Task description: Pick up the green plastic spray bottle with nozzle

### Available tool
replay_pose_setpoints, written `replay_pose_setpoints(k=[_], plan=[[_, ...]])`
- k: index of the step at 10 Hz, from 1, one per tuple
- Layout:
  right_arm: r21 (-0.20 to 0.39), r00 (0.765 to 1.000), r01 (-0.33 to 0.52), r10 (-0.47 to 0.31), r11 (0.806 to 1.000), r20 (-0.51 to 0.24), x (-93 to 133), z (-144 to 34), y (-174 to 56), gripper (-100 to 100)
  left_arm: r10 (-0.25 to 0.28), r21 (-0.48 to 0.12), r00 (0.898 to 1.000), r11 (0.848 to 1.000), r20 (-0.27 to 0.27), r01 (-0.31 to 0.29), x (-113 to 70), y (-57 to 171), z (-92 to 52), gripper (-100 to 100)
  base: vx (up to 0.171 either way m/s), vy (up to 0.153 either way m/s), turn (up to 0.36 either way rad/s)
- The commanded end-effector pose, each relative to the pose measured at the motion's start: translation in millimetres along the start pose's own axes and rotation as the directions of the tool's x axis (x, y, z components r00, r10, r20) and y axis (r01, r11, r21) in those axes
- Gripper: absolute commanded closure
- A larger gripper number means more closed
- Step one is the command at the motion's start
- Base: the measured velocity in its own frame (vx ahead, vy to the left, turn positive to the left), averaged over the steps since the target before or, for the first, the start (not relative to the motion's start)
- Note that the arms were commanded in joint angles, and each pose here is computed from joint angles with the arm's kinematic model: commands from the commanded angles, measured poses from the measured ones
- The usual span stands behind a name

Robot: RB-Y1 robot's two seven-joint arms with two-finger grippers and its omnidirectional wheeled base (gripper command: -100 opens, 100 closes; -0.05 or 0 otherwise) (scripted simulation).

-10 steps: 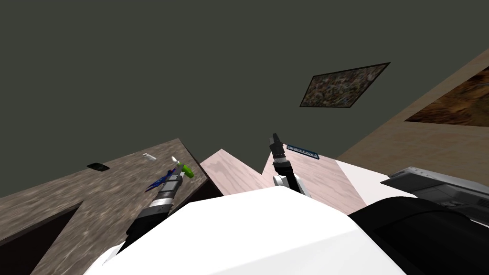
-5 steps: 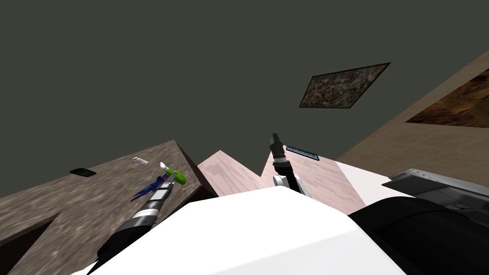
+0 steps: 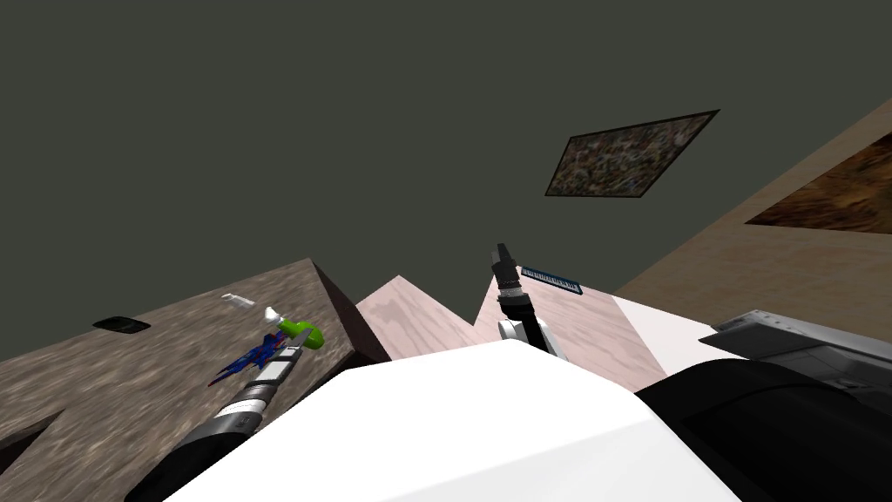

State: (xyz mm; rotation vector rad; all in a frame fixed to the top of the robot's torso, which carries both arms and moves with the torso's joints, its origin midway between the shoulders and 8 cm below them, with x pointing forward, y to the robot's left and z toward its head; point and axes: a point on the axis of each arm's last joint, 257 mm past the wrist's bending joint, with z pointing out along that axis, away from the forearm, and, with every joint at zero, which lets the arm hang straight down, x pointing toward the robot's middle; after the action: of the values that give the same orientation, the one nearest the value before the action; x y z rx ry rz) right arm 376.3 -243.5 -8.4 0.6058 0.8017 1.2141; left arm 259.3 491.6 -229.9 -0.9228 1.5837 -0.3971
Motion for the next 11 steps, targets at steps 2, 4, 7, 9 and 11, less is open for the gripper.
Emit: replay_pose_setpoints(k=[2, 4, 7, 9, 11], plan=[[0.000, 1.000, 0.000, 0.000, 1.000, 0.000, 0.0, 0.0, 0.0, 0, 0.088, -0.128, 0.996, 0.988, -0.027, -0.091, -18.0, 42.6, -12.3, -100, 0.102, -0.100, -0.014], [0.000, 1.000, 0.000, 0.000, 1.000, 0.000, 0.0, 0.0, 0.0, 0, 0.156, -0.231, 0.986, 0.959, -0.056, -0.165, -35.9, 76.8, -25.0, -100, 0.114, -0.120, -0.011], [0.000, 1.000, 0.000, 0.000, 1.000, 0.000, 0.0, 0.0, 0.0, 0, 0.250, -0.355, 0.962, 0.895, -0.106, -0.271, -65.9, 117.5, -44.3, -100, 0.104, -0.104, -0.011], [0.000, 1.000, 0.000, 0.000, 1.000, 0.000, 0.0, 0.0, 0.0, 0, 0.278, -0.389, 0.953, 0.870, -0.124, -0.304, -76.2, 128.4, -50.3, -100, 0.073, -0.045, -0.004], [0.000, 1.000, 0.000, 0.000, 1.000, 0.000, 0.0, 0.0, 0.0, 0, 0.327, -0.446, 0.932, 0.818, -0.158, -0.363, -96.1, 146.1, -61.1, -100, 0.077, -0.074, -0.016]])
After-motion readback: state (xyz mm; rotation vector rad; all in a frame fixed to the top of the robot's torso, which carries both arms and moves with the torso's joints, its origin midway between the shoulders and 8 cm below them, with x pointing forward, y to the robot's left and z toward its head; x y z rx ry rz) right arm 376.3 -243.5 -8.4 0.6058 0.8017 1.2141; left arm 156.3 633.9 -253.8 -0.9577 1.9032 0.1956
